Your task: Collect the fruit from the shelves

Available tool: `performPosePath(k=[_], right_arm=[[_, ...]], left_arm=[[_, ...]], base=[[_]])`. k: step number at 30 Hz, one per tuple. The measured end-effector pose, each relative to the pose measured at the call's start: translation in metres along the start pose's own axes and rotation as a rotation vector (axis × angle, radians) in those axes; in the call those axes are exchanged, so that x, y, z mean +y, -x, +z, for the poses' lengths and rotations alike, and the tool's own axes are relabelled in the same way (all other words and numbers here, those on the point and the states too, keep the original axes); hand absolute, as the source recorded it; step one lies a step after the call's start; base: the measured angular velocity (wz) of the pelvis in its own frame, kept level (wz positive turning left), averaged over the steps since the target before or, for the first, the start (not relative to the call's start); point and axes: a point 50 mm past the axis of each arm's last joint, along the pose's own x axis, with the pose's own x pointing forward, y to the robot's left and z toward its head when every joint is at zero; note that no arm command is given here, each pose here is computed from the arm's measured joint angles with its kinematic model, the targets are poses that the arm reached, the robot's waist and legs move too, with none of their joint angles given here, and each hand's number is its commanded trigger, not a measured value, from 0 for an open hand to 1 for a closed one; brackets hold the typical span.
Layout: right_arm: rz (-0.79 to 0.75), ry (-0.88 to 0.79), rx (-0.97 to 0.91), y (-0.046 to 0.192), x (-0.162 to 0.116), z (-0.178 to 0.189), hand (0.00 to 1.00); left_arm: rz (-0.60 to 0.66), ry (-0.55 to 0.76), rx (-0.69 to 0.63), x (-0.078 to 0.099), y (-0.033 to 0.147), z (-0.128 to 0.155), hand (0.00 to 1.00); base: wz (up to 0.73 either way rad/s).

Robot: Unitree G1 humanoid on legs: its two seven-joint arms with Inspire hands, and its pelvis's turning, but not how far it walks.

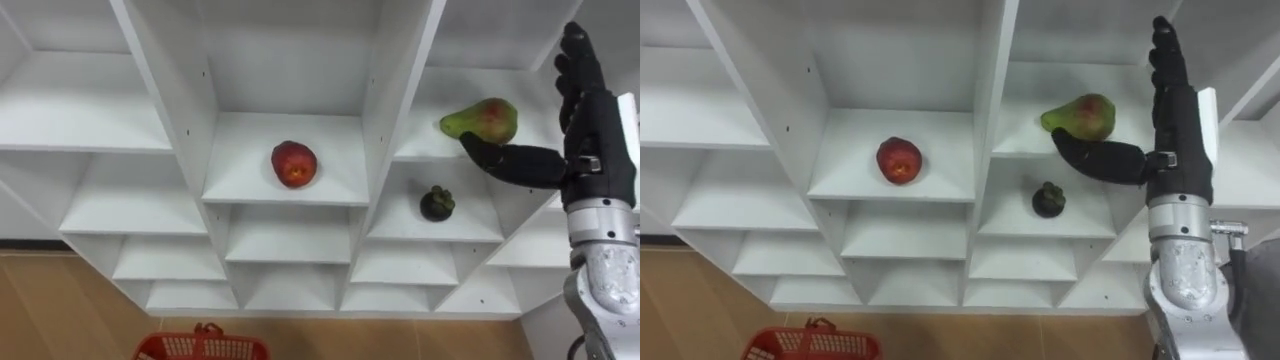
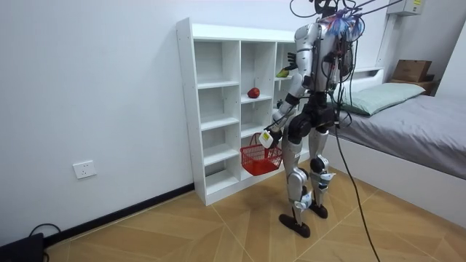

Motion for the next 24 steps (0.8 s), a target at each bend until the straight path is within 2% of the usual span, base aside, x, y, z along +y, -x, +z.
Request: performPosePath(k=[5,14,18,24], right_arm=[[-0.004,-0.012,0.003,-0.002,0.0,0.0,0.0],[0.034,-0.038,-0.024,-0.02,0.004,0.007,0.0],[0.027,-0.011,0.024,-0.029,-0.003,-0.001,0.0],[0.065,0.031,0.088,-0.029,-0.005,-0.013,0.0]], left_arm=[[0.003,0.0,0.001,0.0,0.001,-0.001,1.0],[0.01,0.007,-0.008,0.002,0.001,0.001,1.0],[0.02,0.019,-0.014,0.006,0.001,0.005,1.0],[0.004,0.022,-0.006,0.006,0.0,0.006,1.0]], base=[[0.07],[0.0],[0.06],[0.01]])
